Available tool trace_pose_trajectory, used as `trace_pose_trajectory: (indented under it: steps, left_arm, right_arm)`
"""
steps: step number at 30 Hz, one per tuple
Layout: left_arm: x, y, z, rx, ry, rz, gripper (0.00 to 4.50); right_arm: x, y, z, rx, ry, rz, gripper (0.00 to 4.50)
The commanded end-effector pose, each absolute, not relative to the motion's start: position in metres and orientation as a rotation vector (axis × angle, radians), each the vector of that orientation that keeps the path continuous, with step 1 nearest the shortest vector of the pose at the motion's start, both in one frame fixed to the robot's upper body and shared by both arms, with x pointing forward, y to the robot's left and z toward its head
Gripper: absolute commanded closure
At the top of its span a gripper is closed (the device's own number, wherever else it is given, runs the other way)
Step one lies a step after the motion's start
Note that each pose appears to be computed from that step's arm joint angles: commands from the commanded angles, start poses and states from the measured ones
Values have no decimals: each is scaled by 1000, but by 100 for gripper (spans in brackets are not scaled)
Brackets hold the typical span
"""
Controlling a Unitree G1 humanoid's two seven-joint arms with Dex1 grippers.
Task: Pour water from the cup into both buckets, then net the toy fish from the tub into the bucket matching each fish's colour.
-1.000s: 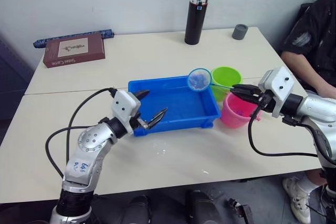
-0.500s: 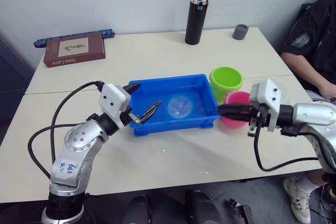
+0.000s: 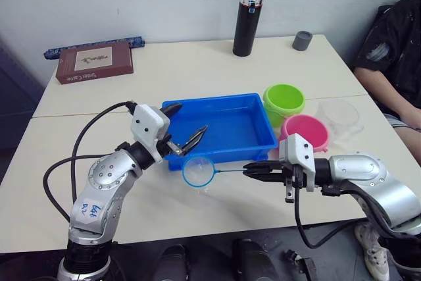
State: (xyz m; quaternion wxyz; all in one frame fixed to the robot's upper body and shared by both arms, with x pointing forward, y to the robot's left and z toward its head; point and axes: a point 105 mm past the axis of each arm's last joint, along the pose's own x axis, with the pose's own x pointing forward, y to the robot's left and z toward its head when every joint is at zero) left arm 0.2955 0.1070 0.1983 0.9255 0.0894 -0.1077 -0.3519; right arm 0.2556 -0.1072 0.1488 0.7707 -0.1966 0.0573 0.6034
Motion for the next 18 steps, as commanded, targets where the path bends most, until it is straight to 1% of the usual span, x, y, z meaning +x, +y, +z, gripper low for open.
trace_pose_trajectory:
  steps: [1, 5, 12, 14, 15, 16, 17, 18]
  left_arm:
    - [291, 103, 210, 193, -271, -732, 5]
    - [290, 102, 209, 188, -273, -734, 5]
    - [287, 99, 207, 174, -273, -750, 5]
    - [287, 99, 207, 171, -272, -747, 0]
    - [287, 99, 207, 172, -272, -743, 0]
    - [287, 100, 207, 170, -272, -739, 0]
    - [288, 100, 207, 171, -272, -735, 0]
    - [288, 101, 207, 171, -273, -731, 0]
  right_arm:
    - [257, -103, 140, -446, 112, 1335, 450]
    - [267, -99, 126, -478, 115, 1366, 450]
    - [274, -92, 110, -507, 111, 1411, 450]
    - [276, -92, 108, -512, 109, 1413, 366]
    - [277, -92, 107, -514, 108, 1415, 340]
    - [277, -92, 106, -517, 107, 1419, 294]
    - [278, -91, 106, -519, 105, 1420, 231]
    - [278, -91, 105, -522, 104, 1423, 188]
